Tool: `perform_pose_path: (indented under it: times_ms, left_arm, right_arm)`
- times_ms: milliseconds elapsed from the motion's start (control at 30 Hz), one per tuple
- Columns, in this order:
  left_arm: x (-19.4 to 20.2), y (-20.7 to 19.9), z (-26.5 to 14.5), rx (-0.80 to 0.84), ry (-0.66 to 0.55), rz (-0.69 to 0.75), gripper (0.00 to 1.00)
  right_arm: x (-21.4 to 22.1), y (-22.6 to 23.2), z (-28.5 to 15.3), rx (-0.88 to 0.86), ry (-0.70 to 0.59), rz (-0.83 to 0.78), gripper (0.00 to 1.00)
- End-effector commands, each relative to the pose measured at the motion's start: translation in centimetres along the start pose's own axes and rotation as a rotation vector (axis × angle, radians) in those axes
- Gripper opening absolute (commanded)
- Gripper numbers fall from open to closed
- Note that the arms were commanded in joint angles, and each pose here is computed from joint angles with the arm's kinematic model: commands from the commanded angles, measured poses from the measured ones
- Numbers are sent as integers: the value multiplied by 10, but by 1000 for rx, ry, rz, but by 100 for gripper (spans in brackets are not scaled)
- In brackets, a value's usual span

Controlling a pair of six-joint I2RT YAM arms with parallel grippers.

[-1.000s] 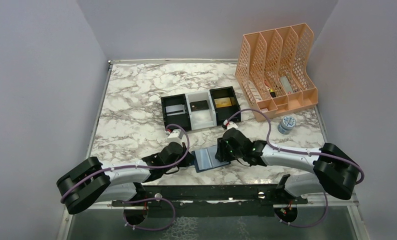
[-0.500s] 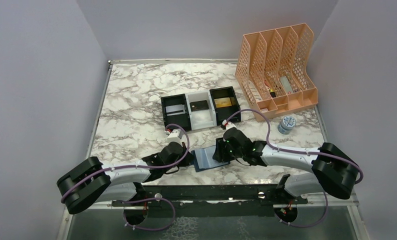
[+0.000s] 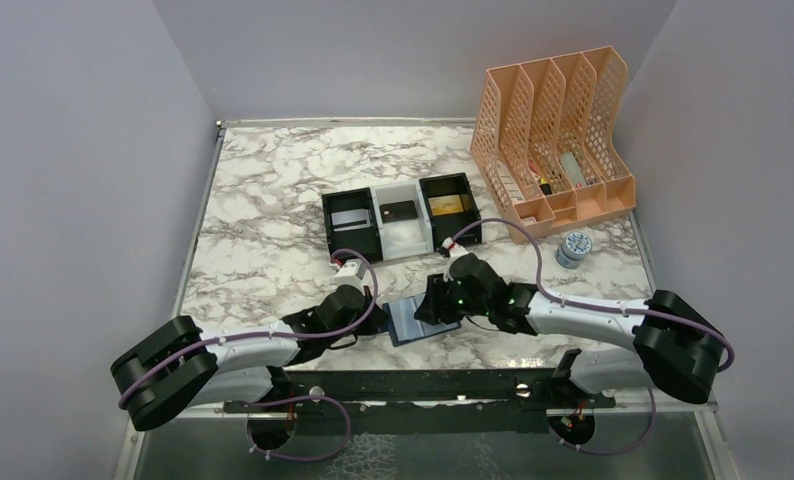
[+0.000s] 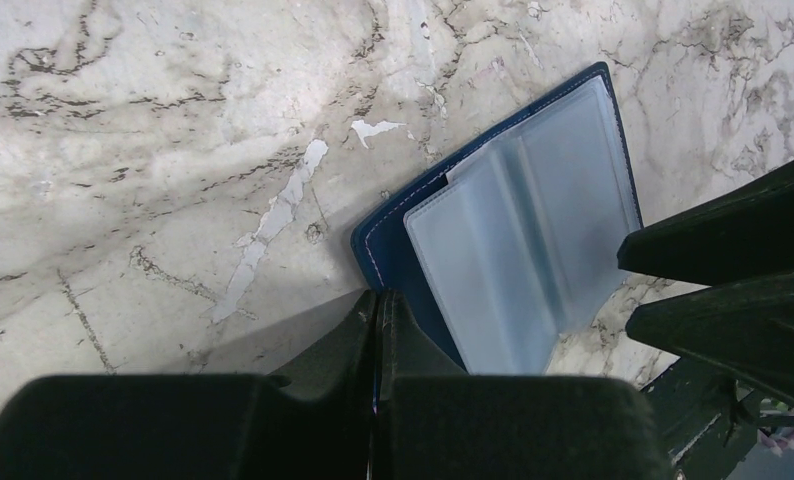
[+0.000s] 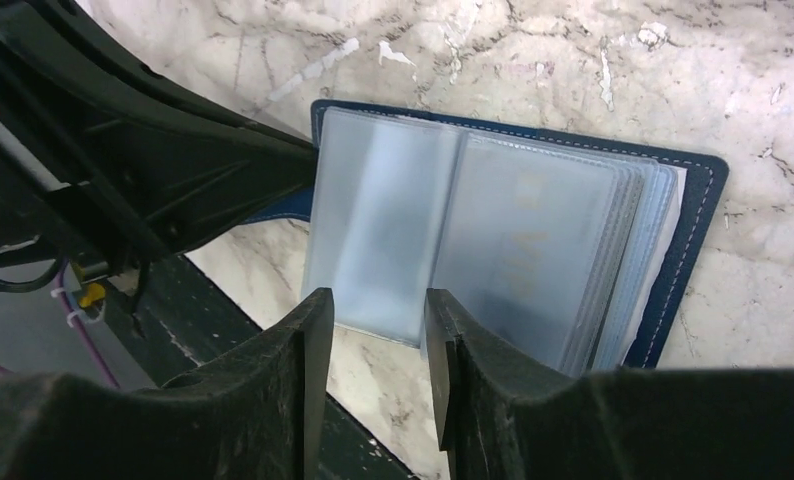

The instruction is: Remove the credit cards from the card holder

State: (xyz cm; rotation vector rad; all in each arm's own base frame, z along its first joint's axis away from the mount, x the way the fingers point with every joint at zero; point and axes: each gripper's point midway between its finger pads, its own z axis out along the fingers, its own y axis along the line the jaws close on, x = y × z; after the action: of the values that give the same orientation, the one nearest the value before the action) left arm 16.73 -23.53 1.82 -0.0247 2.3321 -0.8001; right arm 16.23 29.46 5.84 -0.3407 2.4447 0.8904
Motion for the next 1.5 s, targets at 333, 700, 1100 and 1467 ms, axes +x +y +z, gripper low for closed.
perform_pose_path:
  times_ms: [333, 700, 1100, 1467]
  left_arm:
    - [22, 23, -5, -68, 70, 23, 0]
    - [22, 22, -5, -64, 72, 27, 0]
    - [24, 20, -1, -67, 91, 33, 0]
    - [25, 21, 0, -71, 94, 34, 0]
  right_arm:
    - [-14, 35, -11, -164, -48, -15, 39]
    - [-7, -39, -12, 226, -19, -86, 50]
    - [7, -44, 3, 234, 69, -125, 52]
    - [9, -55, 3, 298, 94, -192, 61]
